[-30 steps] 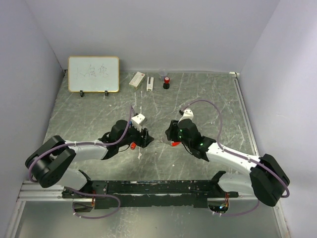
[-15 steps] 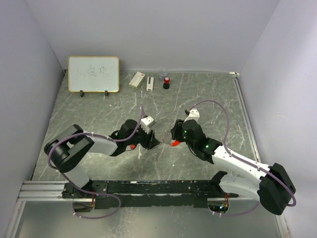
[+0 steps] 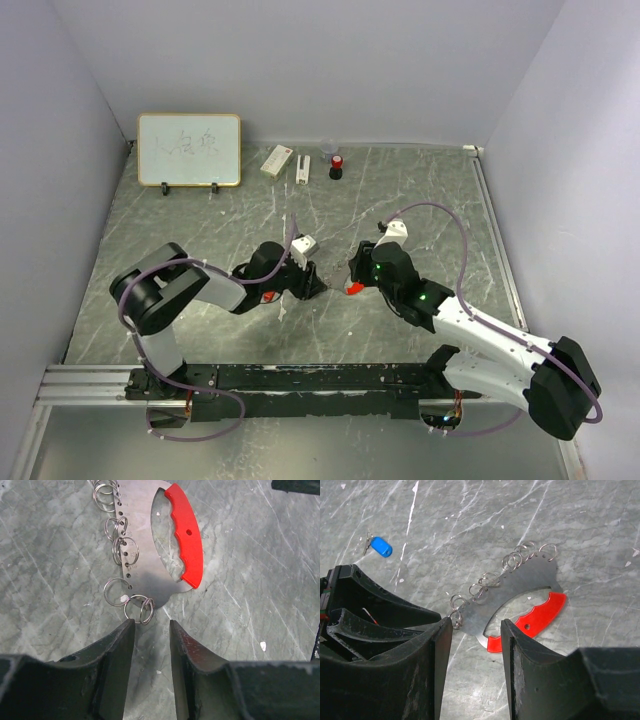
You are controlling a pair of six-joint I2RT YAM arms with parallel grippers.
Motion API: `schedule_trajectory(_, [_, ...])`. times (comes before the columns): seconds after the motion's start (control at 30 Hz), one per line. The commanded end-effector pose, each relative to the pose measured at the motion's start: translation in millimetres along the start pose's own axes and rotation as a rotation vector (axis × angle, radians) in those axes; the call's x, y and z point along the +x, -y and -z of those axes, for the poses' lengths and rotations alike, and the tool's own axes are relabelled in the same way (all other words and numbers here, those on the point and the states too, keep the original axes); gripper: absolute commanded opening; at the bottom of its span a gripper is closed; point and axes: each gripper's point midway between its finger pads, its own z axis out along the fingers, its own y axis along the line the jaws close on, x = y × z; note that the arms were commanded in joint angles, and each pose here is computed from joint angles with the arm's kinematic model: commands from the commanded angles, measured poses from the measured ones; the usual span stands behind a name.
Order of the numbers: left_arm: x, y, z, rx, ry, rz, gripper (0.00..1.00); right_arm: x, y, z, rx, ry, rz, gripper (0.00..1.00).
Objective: Put the keys on the keyring
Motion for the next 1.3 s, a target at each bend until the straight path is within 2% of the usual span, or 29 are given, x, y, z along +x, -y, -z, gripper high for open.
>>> schedule_trajectory(0.0, [-15.6, 9.1, -9.6, 0.039, 0.053, -0.025, 0.45, -2.7, 5.7, 0.9, 0.021, 0.015, 0.007, 0.44])
schedule_trajectory(0.13, [-12.9, 7.3, -13.7, 0.036, 0.049, -0.027, 0.44, -1.4, 6.8, 0.6, 0.023, 0.014, 0.009, 0.44])
schedule_trajectory(0.43, [-13.1, 4.3, -21.0, 0.033, 0.052, -0.030, 0.35, 3.8, 8.9, -0.2, 0.026, 0.001, 0.010, 0.44])
schedule_trajectory(0.6, [-13.1, 4.0, -22.4, 0.035, 0.053, -0.033, 0.23, 5.5, 9.9, 0.0, 0.029, -0.002, 0.009, 0.44])
schedule_trajectory(0.73, [-14.2, 5.3, -20.7, 0.038, 0.058, -0.039, 0.07, 7.6, 11.2, -0.4, 0.032, -0.005, 0.007, 0.44])
schedule_trajectory(1.03, [-50.2, 18.9, -3.7, 0.041, 0.099, -0.072, 0.07, 7.1, 10.1, 0.0, 0.025, -0.008, 0.019, 0.44])
schedule_trajectory(1.27, [-79.4, 33.2, 11.1, 0.045, 0.071, -0.100, 0.07, 5.6, 5.7, 2.1, -0.008, -0.003, 0.030, 0.44])
